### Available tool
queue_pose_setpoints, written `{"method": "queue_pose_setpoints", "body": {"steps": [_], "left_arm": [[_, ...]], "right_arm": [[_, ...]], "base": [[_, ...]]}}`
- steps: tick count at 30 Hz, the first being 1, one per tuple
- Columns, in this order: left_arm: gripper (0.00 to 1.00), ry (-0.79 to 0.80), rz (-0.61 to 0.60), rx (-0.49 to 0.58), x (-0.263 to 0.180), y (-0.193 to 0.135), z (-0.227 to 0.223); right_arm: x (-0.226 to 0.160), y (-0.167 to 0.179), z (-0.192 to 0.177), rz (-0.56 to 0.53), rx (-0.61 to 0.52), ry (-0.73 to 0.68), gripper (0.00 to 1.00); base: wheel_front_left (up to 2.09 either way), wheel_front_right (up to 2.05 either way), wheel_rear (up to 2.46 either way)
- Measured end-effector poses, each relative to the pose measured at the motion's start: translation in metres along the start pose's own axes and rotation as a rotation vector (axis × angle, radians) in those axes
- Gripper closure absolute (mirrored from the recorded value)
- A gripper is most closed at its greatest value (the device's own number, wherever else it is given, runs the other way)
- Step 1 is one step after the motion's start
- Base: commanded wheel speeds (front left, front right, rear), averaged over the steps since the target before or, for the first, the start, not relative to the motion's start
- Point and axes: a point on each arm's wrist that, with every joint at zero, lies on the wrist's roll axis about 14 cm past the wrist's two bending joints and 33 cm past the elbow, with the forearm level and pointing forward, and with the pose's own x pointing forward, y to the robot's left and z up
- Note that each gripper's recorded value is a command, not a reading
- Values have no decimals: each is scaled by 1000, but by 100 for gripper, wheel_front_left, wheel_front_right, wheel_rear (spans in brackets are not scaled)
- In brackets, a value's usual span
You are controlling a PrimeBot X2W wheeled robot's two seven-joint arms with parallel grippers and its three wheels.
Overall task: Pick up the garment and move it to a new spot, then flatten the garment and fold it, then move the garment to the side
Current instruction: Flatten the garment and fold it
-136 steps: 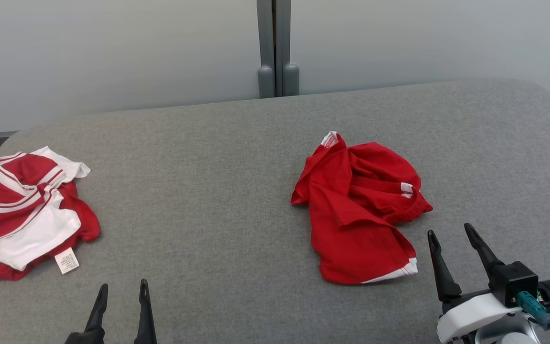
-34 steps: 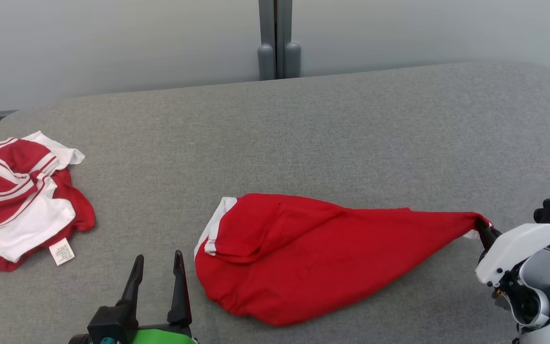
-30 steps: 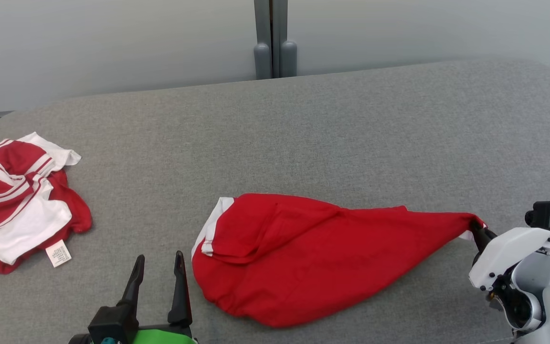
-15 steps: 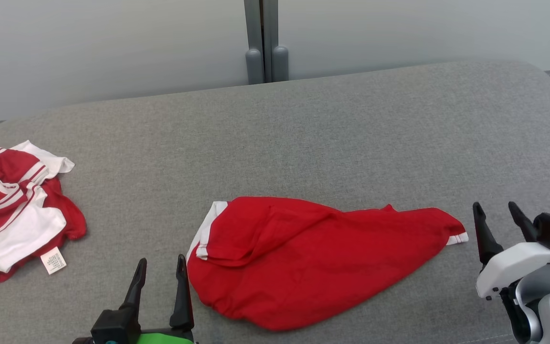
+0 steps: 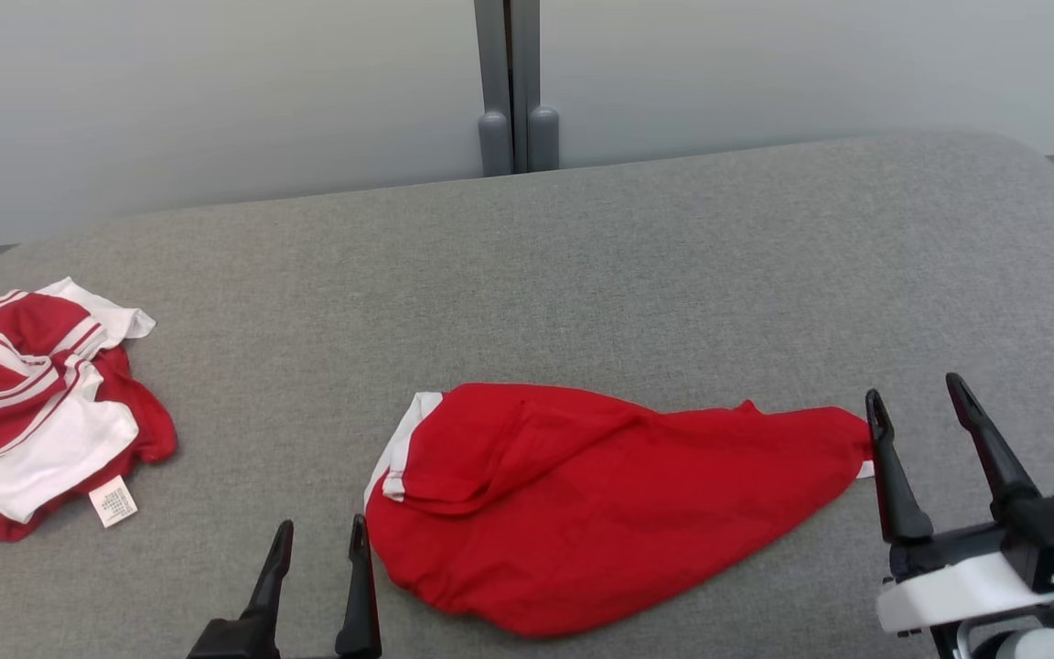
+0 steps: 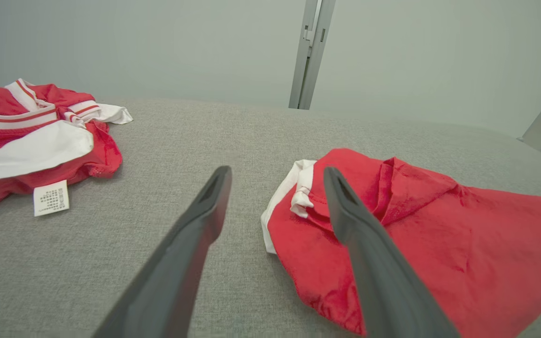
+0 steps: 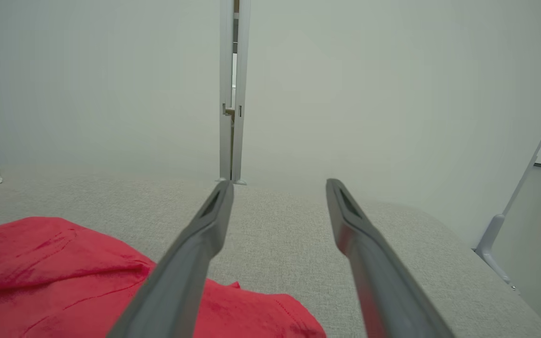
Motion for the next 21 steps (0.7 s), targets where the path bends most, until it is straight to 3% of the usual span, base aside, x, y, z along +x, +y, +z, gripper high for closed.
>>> {"method": "queue_pose_setpoints", "body": {"steps": [5, 15, 21], "left_arm": [[0, 17, -10, -3, -4, -4, -5], [0, 65, -26, -12, -7, -10, -20], [0, 171, -47, -37, -14, -16, -52]], "right_arm": [[-12, 12, 7, 11, -6, -14, 0], [-29, 33, -14, 45, 31, 65, 0], [-30, 36, -16, 46, 44, 74, 0]], "base": [[0, 0, 0], [0, 0, 0], [0, 0, 0]]}}
